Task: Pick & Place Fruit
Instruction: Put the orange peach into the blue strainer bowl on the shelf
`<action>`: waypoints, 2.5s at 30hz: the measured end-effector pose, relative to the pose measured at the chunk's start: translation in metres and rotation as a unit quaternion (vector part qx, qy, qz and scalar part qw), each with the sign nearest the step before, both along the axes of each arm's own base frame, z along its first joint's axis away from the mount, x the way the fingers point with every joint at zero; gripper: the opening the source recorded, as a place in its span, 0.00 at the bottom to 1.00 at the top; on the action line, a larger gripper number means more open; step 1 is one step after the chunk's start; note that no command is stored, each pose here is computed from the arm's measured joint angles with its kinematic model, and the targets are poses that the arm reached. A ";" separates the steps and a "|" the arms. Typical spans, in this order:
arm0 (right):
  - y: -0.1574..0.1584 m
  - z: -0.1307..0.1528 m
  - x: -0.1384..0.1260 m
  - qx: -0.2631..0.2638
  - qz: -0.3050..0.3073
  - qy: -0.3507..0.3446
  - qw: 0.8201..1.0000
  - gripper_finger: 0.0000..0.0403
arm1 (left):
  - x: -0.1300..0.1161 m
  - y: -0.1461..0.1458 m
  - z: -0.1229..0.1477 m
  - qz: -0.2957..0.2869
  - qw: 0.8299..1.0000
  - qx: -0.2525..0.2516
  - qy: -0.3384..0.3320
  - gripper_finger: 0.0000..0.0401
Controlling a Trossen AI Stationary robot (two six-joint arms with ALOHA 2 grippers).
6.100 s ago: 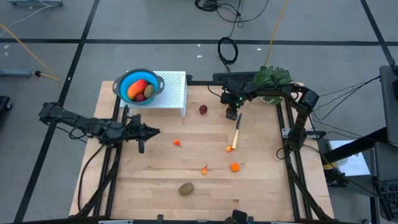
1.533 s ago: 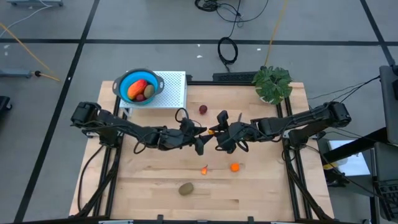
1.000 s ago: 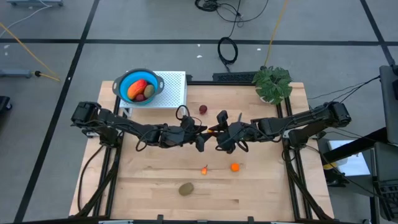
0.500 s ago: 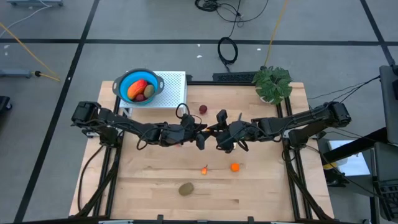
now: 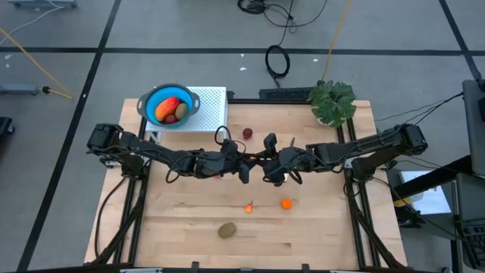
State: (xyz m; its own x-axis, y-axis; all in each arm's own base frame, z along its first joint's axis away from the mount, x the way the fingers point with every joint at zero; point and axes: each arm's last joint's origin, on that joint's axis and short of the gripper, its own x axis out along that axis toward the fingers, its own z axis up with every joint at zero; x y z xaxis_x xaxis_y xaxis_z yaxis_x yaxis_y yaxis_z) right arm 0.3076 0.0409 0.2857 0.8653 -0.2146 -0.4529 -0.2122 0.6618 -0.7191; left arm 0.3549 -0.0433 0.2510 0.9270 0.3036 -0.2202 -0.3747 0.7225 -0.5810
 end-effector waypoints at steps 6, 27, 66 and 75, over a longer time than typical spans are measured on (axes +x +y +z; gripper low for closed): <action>0.000 -0.001 0.000 0.042 -0.023 -0.006 0.999 0.25 | 0.000 0.000 0.000 -0.013 1.000 -0.004 0.001 0.26; -0.010 -0.027 -0.021 0.139 -0.142 0.127 0.972 0.51 | -0.004 -0.001 0.005 -0.028 1.000 0.003 0.008 0.27; -0.043 0.005 -0.026 0.372 -0.078 0.053 0.923 0.00 | -0.154 0.082 0.093 0.124 0.962 0.158 0.186 0.27; -0.049 0.028 -0.041 0.385 -0.078 -0.002 0.919 0.00 | -0.181 0.102 0.089 0.166 0.940 0.151 0.258 0.27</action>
State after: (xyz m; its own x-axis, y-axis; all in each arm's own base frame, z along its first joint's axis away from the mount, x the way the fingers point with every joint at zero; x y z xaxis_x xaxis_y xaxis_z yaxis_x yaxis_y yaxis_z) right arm 0.2667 -0.0085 0.3136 0.8533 0.0469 -0.5193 -0.0695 0.9973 -0.0241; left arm 0.1736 0.0587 0.3396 0.5637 0.6779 -0.4719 -0.7842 0.6187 -0.0479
